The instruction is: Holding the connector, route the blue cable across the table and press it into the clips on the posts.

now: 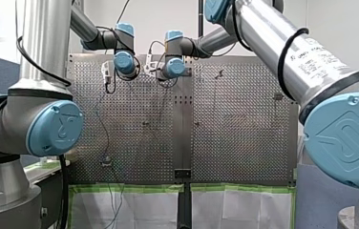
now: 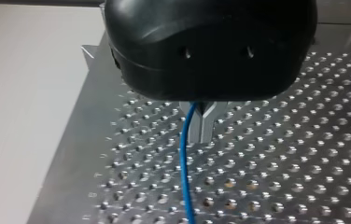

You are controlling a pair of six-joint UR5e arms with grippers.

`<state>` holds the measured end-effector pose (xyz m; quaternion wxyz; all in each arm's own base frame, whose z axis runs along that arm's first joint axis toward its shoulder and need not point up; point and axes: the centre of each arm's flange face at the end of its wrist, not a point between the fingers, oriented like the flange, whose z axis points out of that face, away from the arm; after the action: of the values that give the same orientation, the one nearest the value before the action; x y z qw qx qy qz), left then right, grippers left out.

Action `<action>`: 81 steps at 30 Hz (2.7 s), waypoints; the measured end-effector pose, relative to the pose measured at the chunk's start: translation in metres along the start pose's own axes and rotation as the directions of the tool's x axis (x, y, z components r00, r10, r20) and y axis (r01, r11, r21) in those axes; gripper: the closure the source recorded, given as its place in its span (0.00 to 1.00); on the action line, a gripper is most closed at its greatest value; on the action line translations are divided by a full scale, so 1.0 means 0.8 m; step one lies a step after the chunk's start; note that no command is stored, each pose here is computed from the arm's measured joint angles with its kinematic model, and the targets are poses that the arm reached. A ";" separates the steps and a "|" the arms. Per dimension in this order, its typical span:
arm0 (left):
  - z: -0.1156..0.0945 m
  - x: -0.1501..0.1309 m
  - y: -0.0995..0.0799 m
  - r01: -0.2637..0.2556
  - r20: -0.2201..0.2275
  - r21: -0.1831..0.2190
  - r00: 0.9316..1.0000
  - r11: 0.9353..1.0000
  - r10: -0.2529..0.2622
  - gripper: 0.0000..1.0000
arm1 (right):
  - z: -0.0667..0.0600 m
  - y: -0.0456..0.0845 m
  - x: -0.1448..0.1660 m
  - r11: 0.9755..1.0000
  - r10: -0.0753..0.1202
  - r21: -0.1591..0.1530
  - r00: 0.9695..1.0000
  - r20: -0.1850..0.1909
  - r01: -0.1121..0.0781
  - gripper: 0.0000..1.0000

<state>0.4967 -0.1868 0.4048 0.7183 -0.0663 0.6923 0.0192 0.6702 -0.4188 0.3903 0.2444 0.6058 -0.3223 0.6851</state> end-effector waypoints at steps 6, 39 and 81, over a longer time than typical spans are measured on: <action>-0.015 0.013 0.002 -0.035 -0.046 -0.014 0.998 0.999 0.034 1.00 | 0.000 0.000 -0.001 1.000 0.001 0.000 1.000 0.003 -0.001 1.00; -0.087 0.145 0.020 0.004 -0.088 -0.062 0.996 0.998 -0.009 1.00 | -0.031 0.004 -0.118 0.999 -0.039 -0.014 0.977 0.212 0.043 1.00; -0.058 0.303 0.039 0.001 -0.174 -0.011 0.985 1.000 -0.003 1.00 | -0.084 0.044 -0.226 0.997 -0.065 -0.011 0.924 0.376 0.075 1.00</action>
<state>0.4566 -0.1775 0.1598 0.6548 -0.0723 0.7522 0.0166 0.6261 -0.3829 0.2029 0.2102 0.7335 -0.3500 0.5434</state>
